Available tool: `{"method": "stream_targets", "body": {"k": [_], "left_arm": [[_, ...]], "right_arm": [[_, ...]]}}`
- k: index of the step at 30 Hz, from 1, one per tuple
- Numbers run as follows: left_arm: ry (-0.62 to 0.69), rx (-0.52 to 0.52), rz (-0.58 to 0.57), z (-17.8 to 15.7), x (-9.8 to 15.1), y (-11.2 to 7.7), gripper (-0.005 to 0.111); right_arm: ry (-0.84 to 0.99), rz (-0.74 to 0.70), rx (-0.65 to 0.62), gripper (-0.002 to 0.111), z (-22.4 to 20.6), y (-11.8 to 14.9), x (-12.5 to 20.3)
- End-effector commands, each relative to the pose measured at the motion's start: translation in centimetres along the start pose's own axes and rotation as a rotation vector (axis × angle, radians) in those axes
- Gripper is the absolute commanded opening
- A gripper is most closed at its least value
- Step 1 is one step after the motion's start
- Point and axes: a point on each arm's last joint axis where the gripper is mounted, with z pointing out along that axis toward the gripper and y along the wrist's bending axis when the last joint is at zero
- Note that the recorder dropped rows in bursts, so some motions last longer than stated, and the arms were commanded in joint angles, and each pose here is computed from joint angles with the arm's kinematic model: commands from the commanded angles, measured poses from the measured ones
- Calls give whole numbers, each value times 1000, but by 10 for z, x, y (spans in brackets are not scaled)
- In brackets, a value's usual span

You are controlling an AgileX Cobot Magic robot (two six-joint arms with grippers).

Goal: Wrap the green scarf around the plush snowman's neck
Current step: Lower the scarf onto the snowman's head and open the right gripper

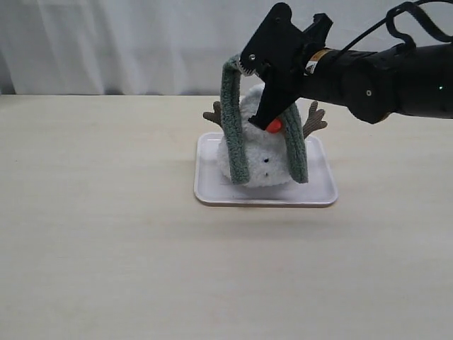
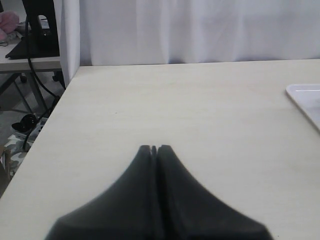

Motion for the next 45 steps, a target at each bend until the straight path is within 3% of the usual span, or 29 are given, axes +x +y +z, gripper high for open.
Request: {"method": "stream_targets", "body": {"k": [1,11,16,21,24,27,32,40,45], "left_arm": [[-13,7,-2,0,-1,0,0],[-13,7,-2,0,-1,0,0],[-13,7,-2,0,-1,0,0],[-13,7,-2,0,-1,0,0],[-13,7,-2,0,-1,0,0],[-13,7,-2,0,-1,0,0],[-13,7,-2,0,-1,0,0],[-13,7,-2,0,-1,0,0],[-13,7,-2,0,-1,0,0]], "right_arm": [[22,-36,-13,4,0,-1,2],[28,-185,45,4,-1,-18,14],[83,-39,66,5,-2,-31,30],[121,-34,27,5,-2,-28,35],[139,3,16,16,1,-26,40],[145,76,18,35,6,-23,44],[157,225,17,51,6,-22,45],[263,395,-206,54,6,-24,26],[272,458,-219,54,1,-36,12]]}}
